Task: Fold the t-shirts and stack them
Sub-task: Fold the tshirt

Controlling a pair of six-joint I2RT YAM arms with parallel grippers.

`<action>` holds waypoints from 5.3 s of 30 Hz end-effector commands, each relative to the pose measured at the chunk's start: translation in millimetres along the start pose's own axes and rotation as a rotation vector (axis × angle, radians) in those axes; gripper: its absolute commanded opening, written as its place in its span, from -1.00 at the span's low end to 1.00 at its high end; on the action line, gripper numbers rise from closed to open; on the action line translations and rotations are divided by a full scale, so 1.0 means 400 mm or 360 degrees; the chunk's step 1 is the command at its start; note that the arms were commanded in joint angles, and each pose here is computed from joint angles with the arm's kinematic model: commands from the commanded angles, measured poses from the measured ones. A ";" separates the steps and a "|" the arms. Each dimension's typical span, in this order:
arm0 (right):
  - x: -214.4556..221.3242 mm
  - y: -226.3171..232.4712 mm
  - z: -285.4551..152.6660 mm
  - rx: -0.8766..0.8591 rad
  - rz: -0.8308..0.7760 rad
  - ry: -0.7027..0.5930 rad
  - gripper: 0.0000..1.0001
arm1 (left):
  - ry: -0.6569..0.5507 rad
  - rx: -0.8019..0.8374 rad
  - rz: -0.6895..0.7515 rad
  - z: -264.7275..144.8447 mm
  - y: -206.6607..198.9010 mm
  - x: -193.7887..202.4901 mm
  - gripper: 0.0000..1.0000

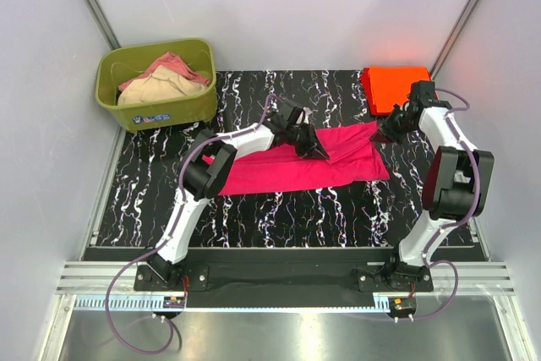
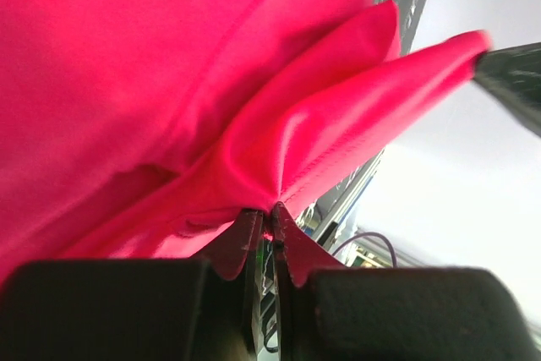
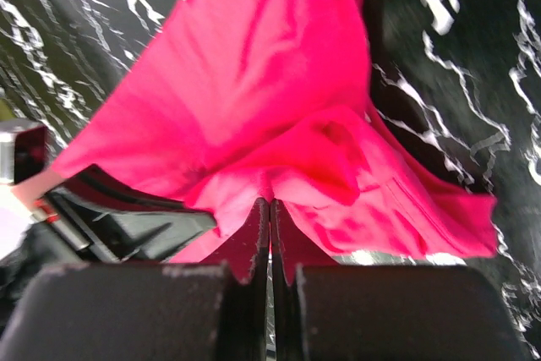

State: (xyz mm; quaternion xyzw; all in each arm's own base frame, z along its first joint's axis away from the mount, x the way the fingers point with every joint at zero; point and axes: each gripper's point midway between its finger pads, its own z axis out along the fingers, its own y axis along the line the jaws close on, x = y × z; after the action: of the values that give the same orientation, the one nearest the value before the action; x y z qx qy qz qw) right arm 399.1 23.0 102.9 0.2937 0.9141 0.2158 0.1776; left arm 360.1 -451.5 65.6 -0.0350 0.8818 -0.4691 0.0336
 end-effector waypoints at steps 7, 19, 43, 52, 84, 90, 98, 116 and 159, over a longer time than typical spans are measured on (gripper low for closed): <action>-0.064 0.088 0.013 -0.0157 -0.0024 -0.0002 -1.00 | -0.0041 0.0164 0.0003 -0.014 -0.063 -0.055 -0.79; -0.084 0.139 0.050 -0.0216 -0.0079 0.0032 -1.00 | -0.0053 0.0171 -0.0037 -0.015 -0.047 -0.073 -0.78; 0.089 0.015 -0.065 -0.0036 -0.0060 0.0044 -1.00 | 0.0048 0.0165 -0.0016 -0.040 -0.009 -0.011 -0.58; 0.170 -0.055 -0.036 0.0052 -0.0014 0.0177 -1.00 | 0.0085 0.0125 -0.0011 -0.045 0.011 0.011 -0.56; 0.083 -0.015 0.097 -0.0058 0.0108 0.0280 -0.59 | 0.0189 0.0195 0.0247 0.017 -0.013 0.002 -0.45; 0.055 -0.065 0.168 0.0072 0.0080 0.0281 -0.57 | 0.0153 0.0095 0.0216 0.034 0.074 -0.047 -0.47; 0.081 -0.092 0.173 0.0118 0.0067 0.0320 -0.31 | 0.0170 0.0082 0.0361 -0.061 0.022 -0.018 -0.39; 0.069 0.012 0.046 0.0275 0.0161 0.0054 0.32 | 0.0037 -0.0459 0.0548 -0.434 0.196 0.054 -0.35; -0.054 0.258 0.430 0.0299 -0.0575 -0.0286 -1.00 | -0.0395 -0.0884 0.0546 -0.611 0.250 -0.036 -0.19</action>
State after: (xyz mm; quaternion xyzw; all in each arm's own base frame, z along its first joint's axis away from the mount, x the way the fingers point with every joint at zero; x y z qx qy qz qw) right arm 509.6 142.5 18.3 0.2231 0.9444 0.0995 0.2203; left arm 317.7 -207.2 98.6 0.0658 0.9645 -0.2007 0.1582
